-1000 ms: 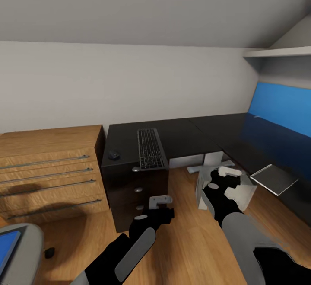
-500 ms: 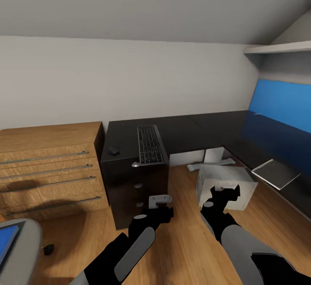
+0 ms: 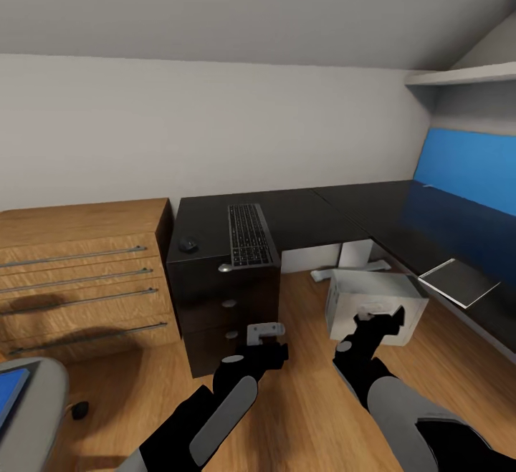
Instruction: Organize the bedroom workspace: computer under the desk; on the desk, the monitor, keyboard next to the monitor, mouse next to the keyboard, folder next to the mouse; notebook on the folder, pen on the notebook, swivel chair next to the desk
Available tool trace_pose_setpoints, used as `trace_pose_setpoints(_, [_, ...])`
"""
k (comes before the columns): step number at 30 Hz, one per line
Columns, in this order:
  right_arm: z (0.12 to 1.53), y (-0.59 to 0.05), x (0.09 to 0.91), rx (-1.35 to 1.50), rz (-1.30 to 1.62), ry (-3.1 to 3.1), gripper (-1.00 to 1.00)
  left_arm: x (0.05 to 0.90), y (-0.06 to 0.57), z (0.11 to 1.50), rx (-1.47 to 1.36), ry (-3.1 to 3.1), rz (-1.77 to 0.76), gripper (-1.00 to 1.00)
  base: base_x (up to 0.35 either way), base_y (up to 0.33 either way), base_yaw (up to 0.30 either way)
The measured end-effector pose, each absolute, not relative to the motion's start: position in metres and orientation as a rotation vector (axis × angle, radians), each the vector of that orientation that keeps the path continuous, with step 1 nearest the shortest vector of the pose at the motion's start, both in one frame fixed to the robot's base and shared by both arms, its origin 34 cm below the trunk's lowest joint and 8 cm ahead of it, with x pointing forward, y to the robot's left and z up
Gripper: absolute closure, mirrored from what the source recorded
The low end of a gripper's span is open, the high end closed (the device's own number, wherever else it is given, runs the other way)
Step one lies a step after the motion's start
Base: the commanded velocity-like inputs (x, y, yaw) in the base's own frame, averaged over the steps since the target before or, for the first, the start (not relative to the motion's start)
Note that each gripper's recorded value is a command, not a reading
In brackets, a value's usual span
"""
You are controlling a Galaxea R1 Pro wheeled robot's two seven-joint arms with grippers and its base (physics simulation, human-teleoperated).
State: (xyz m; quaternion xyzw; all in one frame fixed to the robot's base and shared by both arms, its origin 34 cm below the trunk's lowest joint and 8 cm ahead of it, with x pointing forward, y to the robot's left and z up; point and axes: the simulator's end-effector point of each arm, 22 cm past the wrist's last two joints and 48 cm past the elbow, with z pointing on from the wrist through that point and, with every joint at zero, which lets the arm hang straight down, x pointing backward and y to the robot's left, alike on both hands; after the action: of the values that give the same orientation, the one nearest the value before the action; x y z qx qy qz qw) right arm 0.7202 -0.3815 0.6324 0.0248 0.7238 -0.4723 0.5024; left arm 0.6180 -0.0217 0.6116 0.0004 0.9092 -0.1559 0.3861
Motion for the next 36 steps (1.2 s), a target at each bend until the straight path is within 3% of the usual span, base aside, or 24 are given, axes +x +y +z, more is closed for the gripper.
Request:
trace_pose_setpoints(13, [0.693, -0.381, 0.707, -0.018, -1.390, 1.459, -1.00, 0.615, -0.026, 0.612, 0.018, 2.314, -0.406, -1.00, 0.000, 0.000, 0.000])
trace_pose_setpoints(36, [0.659, -0.358, 0.712, -0.271, -1.375, 1.491, -1.00, 0.614, -0.027, 0.611, 0.025, 2.316, -0.405, -1.00, 0.035, -0.004, 0.000])
